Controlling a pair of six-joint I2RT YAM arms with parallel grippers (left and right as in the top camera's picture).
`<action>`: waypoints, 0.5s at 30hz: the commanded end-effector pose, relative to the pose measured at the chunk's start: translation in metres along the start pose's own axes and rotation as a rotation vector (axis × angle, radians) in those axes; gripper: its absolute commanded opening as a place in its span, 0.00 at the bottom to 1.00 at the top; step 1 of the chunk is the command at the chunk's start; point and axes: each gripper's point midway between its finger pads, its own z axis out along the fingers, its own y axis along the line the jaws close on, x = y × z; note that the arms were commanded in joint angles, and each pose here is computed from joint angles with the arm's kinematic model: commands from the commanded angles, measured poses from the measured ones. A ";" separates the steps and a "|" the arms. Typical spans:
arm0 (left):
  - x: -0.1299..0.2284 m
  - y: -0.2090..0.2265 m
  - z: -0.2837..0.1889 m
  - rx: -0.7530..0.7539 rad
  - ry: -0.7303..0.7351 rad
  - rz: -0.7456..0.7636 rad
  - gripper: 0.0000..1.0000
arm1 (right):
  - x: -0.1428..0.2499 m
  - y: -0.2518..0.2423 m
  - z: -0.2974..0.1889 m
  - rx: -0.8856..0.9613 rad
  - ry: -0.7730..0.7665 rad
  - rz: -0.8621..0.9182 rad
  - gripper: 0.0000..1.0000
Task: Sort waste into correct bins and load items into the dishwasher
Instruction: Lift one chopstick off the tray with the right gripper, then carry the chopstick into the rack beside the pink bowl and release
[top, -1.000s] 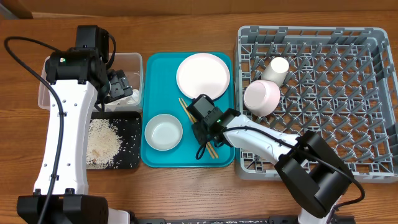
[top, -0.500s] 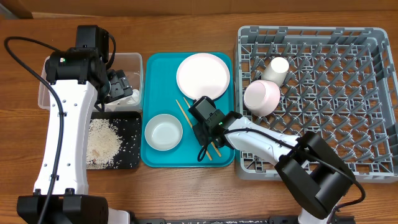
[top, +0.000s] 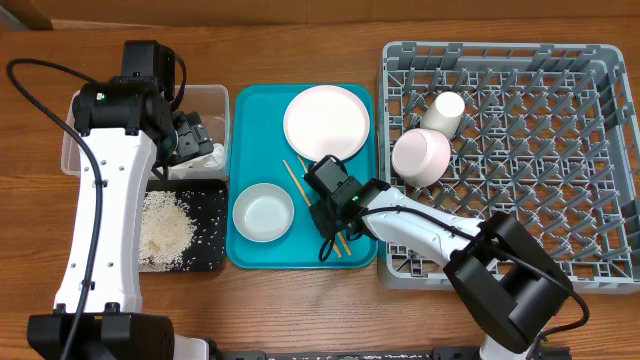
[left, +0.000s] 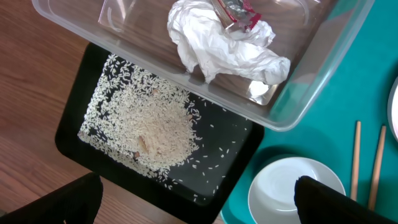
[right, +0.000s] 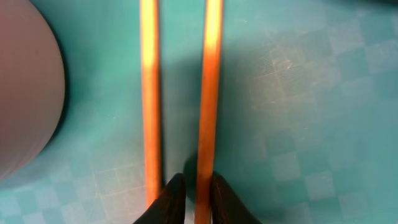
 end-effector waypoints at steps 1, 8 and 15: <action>-0.004 0.002 -0.004 -0.006 -0.019 -0.009 1.00 | 0.004 0.002 -0.004 -0.020 0.008 -0.013 0.08; -0.004 0.002 -0.004 -0.006 -0.019 -0.009 1.00 | -0.033 0.017 -0.046 -0.063 -0.071 -0.019 0.04; -0.004 0.002 -0.004 -0.006 -0.019 -0.009 1.00 | -0.079 0.032 -0.144 -0.139 -0.275 -0.022 0.04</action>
